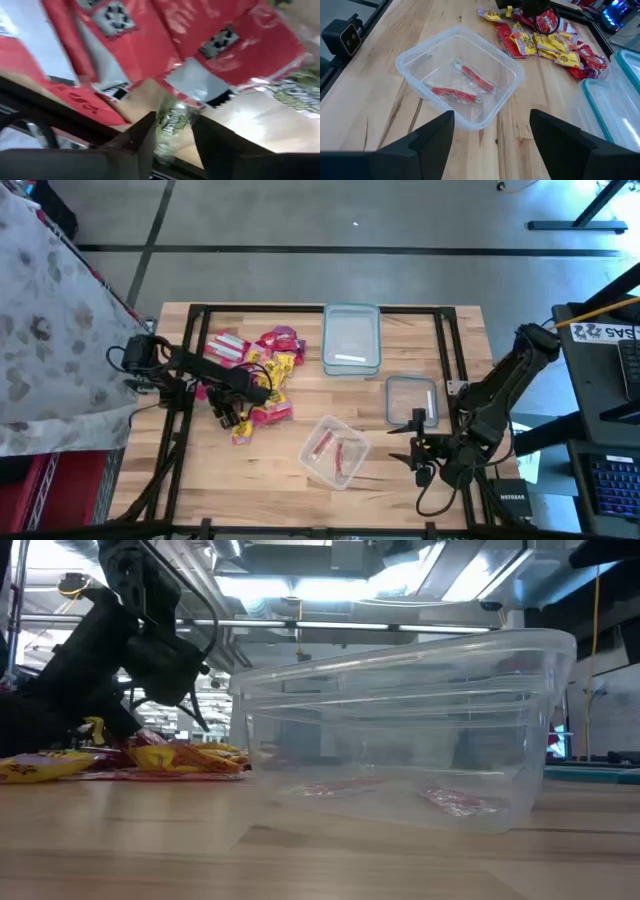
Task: Sort candy
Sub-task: Put the green candy into the square transparent food container
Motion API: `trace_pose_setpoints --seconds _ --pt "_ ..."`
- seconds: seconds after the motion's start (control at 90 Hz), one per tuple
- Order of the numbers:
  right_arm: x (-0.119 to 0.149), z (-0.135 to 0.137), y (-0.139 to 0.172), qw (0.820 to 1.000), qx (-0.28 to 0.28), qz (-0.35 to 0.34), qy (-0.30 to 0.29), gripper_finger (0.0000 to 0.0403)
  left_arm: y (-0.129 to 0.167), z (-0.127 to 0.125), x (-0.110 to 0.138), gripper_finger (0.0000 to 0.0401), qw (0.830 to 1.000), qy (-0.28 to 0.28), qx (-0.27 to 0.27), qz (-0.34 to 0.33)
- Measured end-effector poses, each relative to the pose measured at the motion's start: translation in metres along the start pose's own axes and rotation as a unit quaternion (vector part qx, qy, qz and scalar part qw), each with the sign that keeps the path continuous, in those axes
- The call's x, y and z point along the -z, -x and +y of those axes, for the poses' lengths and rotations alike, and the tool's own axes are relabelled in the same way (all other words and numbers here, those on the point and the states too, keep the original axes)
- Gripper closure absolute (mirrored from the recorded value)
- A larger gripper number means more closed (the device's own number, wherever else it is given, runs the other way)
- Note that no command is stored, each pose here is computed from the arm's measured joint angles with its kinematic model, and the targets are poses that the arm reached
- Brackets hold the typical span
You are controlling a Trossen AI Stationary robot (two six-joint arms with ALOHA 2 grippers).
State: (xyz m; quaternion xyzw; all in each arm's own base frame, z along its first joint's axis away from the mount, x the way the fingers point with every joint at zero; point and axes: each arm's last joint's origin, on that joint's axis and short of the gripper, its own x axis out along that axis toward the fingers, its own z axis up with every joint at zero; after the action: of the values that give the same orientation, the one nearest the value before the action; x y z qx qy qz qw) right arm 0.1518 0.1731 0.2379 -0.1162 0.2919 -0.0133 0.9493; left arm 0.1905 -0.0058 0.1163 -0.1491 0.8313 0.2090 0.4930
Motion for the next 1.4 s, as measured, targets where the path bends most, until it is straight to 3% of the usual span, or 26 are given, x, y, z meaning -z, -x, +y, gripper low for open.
trace_pose_setpoints --seconds 0.233,0.456,0.767,0.967,1.089,1.3,1.4 --pt "0.0 0.0 0.0 1.0 0.001 0.0 0.0 0.0155 0.0 -0.002 0.0 0.0393 0.998 0.049 0.025 0.014" --pt "0.0 0.0 0.0 1.0 0.003 -0.001 0.0 0.0155 0.021 -0.011 0.004 0.0398 0.994 0.1 0.03 0.027" --pt "0.0 0.0 0.0 1.0 0.004 -0.002 0.0 0.0155 0.077 -0.045 0.026 0.0401 0.986 0.16 0.037 -0.036" --pt "0.0 -0.001 0.0 1.0 0.012 -0.007 0.0 0.0155 0.122 -0.082 0.039 0.0401 0.967 0.178 0.124 -0.136" --pt "-0.001 -0.001 0.0 1.0 0.014 -0.01 -0.002 0.0155 0.15 -0.106 0.042 0.0401 0.931 0.175 0.209 -0.243" --pt "-0.001 -0.001 0.0 1.0 0.014 -0.01 -0.001 0.0155 0.192 -0.141 0.026 0.0401 0.811 0.124 0.38 -0.426" --pt "-0.001 -0.001 0.0 1.0 0.014 -0.011 -0.002 0.0155 0.197 -0.153 0.007 0.0401 0.778 0.092 0.408 -0.469"
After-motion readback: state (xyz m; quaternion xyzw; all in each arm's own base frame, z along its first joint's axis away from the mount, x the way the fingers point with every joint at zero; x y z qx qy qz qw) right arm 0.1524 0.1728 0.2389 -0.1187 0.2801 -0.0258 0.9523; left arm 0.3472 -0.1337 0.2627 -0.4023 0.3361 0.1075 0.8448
